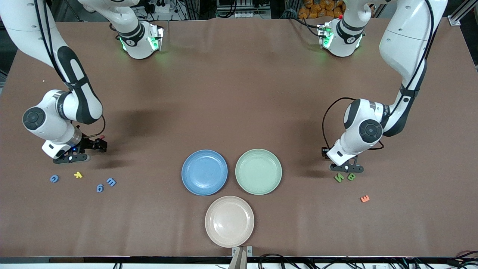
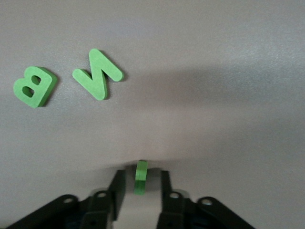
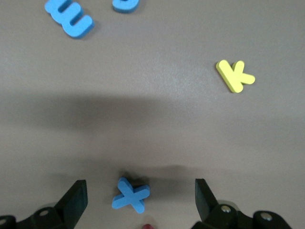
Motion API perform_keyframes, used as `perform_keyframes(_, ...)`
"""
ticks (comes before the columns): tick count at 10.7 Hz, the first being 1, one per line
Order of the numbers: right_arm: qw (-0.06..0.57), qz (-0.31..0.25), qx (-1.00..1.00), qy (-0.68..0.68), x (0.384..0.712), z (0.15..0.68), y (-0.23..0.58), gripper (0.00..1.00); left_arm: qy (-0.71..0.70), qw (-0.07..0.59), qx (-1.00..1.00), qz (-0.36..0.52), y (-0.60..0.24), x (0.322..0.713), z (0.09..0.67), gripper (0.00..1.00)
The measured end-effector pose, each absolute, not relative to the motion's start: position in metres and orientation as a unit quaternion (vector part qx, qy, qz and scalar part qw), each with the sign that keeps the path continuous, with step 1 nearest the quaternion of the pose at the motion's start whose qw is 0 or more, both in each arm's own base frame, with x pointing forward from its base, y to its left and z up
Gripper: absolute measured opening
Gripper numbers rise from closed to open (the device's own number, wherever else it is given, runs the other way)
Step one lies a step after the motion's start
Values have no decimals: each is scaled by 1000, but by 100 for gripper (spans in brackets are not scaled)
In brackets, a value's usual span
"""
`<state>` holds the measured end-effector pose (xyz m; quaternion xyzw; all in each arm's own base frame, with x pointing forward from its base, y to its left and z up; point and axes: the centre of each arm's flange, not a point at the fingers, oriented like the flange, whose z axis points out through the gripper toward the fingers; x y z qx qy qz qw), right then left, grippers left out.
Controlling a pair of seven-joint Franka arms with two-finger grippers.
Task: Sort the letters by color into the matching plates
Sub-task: 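Carry the green i to the green plate while the right gripper grasps blue X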
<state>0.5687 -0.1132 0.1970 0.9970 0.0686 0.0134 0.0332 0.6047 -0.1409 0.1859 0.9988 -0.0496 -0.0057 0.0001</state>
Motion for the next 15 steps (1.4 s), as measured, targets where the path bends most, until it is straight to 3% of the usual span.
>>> perform_keyframes(2, 36, 18, 997, 68, 561, 185, -114, 100, -49, 1, 999, -6, -141, 605, 186, 14)
perform_keyframes(3, 37, 18, 997, 68, 559, 180, -113, 100, -49, 1, 999, -6, -142, 605, 186, 11)
perform_keyframes(9, 35, 17, 997, 72, 549, 170, -108, 93, -6, 25, 999, 27, -181, 614, 221, 11)
perform_keyframes(15, 32, 14, 997, 68, 542, 167, -109, 89, 57, 82, 993, 56, -290, 603, 275, 11)
